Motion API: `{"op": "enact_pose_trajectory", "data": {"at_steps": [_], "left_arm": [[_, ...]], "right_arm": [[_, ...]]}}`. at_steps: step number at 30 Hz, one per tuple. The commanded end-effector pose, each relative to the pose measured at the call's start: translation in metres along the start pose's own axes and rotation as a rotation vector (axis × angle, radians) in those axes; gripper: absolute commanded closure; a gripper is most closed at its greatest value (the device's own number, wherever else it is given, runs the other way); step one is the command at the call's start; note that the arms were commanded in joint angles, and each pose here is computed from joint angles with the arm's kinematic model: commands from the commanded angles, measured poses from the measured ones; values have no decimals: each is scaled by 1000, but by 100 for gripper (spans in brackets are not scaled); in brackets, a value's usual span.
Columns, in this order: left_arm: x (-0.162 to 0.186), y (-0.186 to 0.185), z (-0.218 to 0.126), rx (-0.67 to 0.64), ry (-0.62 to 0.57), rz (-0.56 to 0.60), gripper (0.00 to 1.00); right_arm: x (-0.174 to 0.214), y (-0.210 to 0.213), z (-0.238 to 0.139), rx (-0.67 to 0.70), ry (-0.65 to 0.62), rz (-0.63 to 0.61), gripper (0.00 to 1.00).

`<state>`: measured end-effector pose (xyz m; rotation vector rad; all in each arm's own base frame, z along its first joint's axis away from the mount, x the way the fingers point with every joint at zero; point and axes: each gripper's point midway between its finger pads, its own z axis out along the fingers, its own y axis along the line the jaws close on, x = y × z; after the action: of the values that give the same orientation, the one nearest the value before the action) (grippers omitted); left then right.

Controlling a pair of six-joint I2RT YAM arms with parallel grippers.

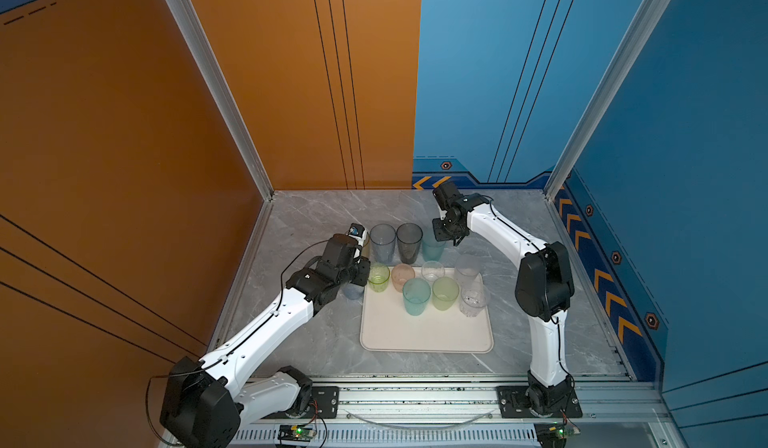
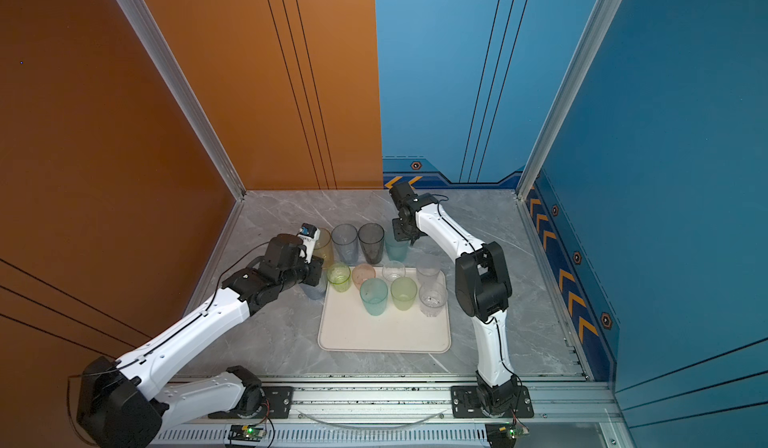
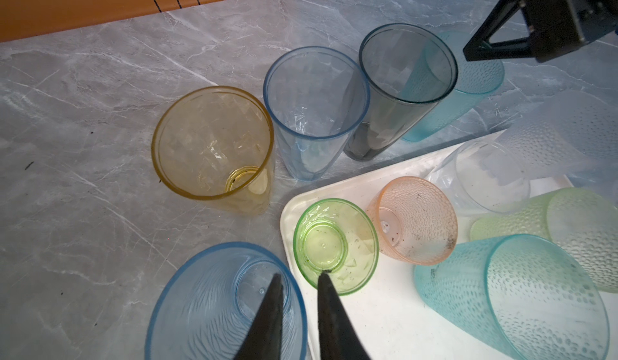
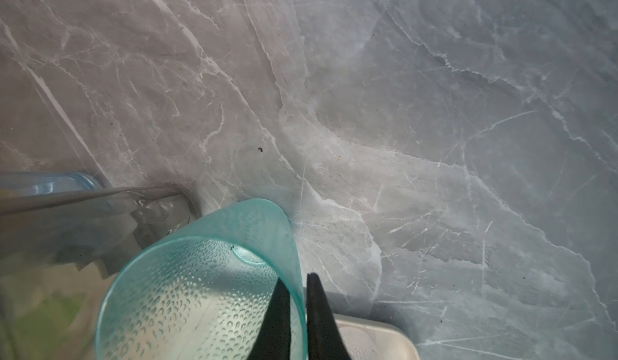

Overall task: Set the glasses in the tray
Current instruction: 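Close the right gripper on the rim of the second teal cup, then lift the second teal cup with the right gripper toward the tray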

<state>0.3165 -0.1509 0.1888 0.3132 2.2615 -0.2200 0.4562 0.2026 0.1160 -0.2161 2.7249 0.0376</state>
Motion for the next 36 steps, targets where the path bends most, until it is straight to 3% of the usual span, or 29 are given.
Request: {"op": "enact_pose_trajectory", "data": {"at_steps": [1,13,21,29,36], "left_arm": [[2,2,-2,7,0,-5,79],[5,1,0,14,12,-7,79],[10,1,5,9,39,-16,79],[4,2,-3,-2,14,-25,79],[-3,1,-12,7,-10,-34,77]], "right_arm": [[3,1,1,16,24,-24,91],[0,-18,-11,90,-8,-26,99],[2,-53,-52,151,-75,9,100],[9,-67,-116,152,-212,16,100],[24,-24,-195,4,-385,-104,100]]}}
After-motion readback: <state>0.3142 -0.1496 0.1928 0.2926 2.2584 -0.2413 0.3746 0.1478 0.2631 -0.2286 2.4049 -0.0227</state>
